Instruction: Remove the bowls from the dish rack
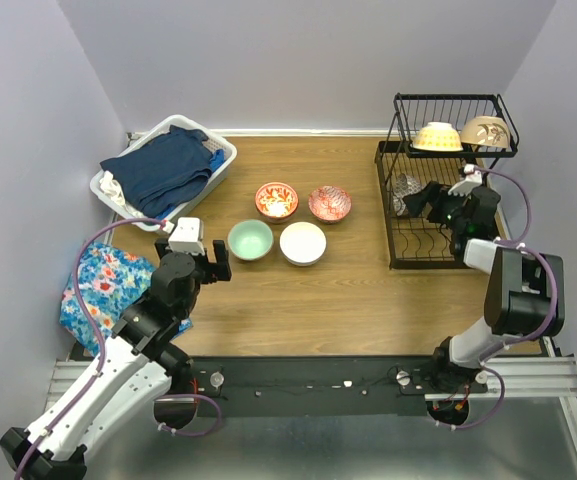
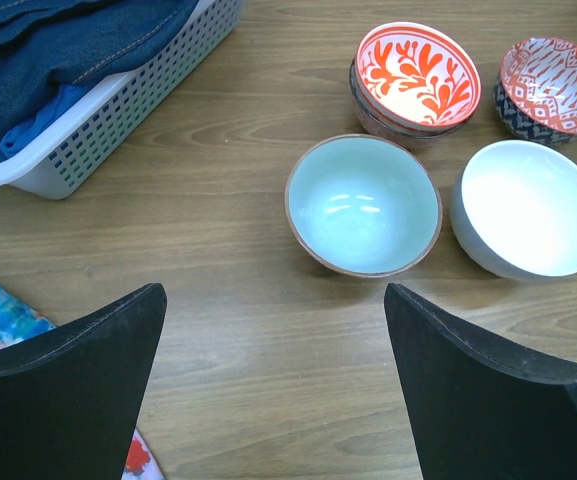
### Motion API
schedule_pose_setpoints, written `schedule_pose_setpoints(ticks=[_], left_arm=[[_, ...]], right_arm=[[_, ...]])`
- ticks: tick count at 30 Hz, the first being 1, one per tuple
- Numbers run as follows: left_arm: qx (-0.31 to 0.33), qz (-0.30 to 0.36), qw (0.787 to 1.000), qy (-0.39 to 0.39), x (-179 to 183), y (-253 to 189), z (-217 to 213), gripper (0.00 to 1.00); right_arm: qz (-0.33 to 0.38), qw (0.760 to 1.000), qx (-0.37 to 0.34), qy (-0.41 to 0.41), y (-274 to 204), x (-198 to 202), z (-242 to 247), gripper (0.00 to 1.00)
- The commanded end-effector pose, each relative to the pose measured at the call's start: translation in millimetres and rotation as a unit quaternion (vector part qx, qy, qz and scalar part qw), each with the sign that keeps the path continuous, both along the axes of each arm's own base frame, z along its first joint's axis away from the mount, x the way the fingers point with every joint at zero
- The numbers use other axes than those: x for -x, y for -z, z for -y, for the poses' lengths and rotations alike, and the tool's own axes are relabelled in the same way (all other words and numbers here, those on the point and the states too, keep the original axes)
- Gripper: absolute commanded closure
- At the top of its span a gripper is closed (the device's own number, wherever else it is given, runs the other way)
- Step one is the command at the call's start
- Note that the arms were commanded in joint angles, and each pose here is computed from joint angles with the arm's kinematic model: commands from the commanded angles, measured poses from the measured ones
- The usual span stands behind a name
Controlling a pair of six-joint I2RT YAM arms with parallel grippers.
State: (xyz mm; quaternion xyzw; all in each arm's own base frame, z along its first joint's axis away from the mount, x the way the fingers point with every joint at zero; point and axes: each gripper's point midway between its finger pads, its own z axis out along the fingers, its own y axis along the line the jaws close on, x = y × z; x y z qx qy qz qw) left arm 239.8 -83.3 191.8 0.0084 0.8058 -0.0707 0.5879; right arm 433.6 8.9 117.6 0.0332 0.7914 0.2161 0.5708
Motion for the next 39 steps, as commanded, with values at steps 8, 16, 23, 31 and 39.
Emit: schedule_pose_setpoints(ticks=[8,16,23,31,39], left_arm=[[-0.006,-0.002,1.000,0.003,-4.7,2.7,2.8,0.01],[-0.010,-0.006,1.000,0.005,-5.2,4.5,3.3,0.01],[-0.009,-0.005,1.000,0.005,-5.2,3.8,3.7,0.01],[-0.007,-0.005,1.000,0.009,-5.0,3.7,5.0,0.01],[-0.003,0.001,1.000,0.011,-4.9,0.3,5.8,0.01]], right_arm=[[0.000,0.997,0.007,-0.072,11.9,-21.4,-10.2,0.00],[-0.008,0.995,0.003,-0.103,16.7,-23.7,-17.0,0.03],[-0.017,0.994,0.011,-0.110,13.8,-20.1,-17.6,0.30],[-0.010,0.995,0.045,-0.092,-2.4,-17.8,-8.0,0.59],[0.002,0.996,0.074,-0.043,-20.5,-11.1,5.6,0.66]])
